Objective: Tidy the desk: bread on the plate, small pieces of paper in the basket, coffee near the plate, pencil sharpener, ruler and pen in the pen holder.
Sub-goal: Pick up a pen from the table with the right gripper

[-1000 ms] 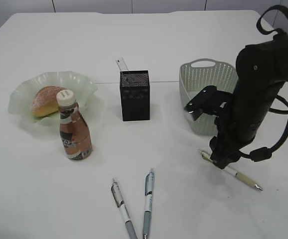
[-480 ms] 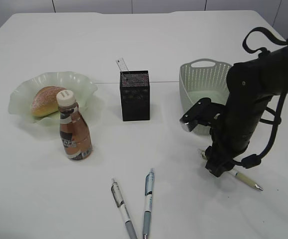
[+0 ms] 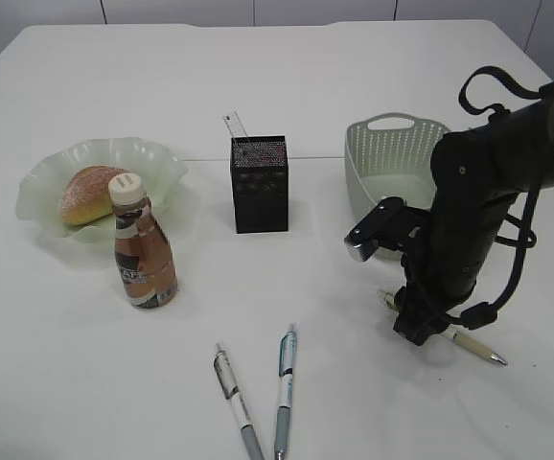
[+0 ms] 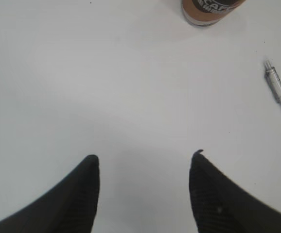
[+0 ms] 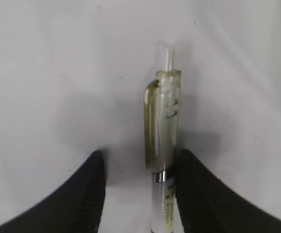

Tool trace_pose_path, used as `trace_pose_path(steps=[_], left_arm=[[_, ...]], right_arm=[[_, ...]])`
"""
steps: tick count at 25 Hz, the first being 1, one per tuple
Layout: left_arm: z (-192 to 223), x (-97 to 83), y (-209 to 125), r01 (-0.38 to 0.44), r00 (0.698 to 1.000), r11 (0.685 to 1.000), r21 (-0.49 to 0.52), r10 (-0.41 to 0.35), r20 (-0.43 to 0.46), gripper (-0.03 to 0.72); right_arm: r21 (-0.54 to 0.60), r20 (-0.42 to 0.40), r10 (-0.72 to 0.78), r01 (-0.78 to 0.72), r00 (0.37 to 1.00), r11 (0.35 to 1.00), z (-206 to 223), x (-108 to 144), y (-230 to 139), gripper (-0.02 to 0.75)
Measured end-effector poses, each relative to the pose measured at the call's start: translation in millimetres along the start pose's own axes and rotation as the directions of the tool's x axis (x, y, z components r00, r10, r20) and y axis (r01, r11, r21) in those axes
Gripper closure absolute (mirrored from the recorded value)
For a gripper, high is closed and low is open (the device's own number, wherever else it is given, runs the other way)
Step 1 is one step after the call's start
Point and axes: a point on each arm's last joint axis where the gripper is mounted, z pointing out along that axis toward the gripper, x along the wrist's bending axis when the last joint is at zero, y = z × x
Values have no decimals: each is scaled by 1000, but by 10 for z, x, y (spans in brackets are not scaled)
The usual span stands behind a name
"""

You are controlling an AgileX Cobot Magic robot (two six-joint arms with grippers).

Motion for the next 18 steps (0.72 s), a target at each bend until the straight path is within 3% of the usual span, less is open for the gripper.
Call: trace_pose_path(steps=[14, 18], left_arm=[[0, 0, 0, 0, 1000, 1000, 0, 0, 0, 255], [0, 0, 0, 0, 1000, 1000, 0, 0, 0, 255]], right_arm=[[-1, 2, -1, 1, 1000, 1000, 0, -2, 1, 629], [-3, 3, -1, 1, 1000, 1000, -3, -4, 5, 647]])
